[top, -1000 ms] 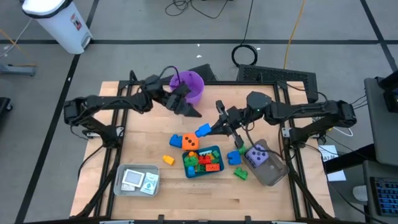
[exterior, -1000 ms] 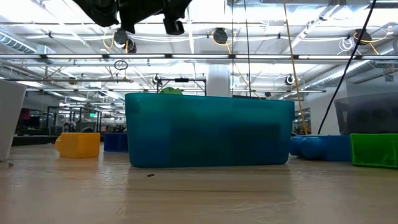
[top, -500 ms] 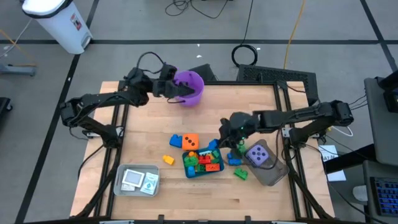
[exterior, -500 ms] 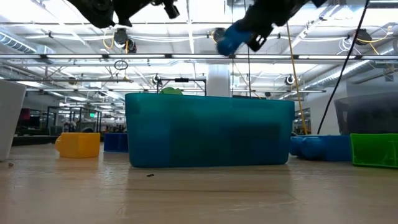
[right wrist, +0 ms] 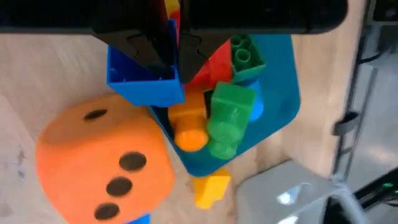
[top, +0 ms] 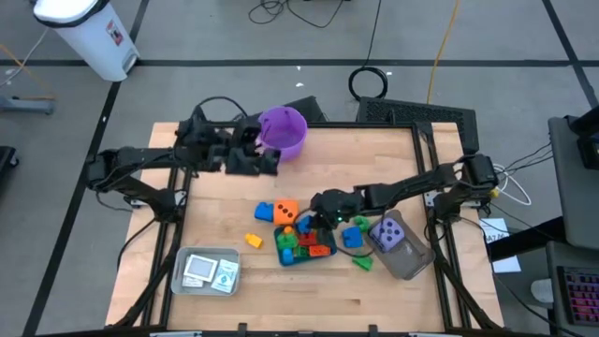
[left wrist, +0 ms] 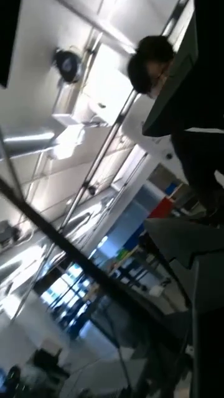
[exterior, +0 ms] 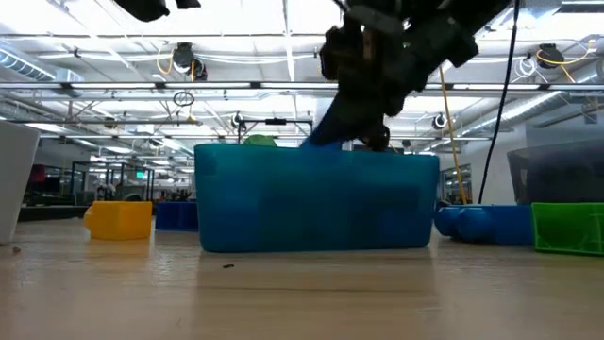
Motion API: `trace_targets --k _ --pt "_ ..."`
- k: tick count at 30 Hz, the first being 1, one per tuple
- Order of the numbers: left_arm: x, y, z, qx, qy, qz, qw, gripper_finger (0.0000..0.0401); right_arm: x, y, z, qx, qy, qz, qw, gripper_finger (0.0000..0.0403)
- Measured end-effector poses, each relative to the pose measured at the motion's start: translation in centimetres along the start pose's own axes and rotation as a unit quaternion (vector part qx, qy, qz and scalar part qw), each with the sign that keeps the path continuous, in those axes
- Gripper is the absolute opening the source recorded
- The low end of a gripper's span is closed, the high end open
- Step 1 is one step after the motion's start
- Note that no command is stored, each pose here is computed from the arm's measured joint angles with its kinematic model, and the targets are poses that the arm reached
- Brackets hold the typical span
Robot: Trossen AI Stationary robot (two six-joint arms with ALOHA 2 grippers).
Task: Pick & Place Toys
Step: Put the blue game piece into the blue bin
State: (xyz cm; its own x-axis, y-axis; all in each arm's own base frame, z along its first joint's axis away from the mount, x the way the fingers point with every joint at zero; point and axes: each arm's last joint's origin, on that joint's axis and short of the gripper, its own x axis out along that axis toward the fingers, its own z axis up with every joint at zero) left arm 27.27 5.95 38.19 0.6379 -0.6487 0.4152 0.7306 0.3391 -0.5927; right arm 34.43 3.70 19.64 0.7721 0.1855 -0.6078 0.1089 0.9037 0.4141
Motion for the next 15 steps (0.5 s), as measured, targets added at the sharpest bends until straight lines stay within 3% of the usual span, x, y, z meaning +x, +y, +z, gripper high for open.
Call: trace_targets --k 8,15 --pt "2.5 -2.0 -2.0 0.023 0.034 -0.055 0.998 0.0225 2.0 -1.1 -1.1 0.064 0.028 -0.019 0.997 0.0019" --pt "3.8 -3.0 -3.3 0.022 0.057 -0.085 0.995 0.0229 2.3 -1.1 -0.2 0.111 -0.013 0.014 0.994 0.0085"
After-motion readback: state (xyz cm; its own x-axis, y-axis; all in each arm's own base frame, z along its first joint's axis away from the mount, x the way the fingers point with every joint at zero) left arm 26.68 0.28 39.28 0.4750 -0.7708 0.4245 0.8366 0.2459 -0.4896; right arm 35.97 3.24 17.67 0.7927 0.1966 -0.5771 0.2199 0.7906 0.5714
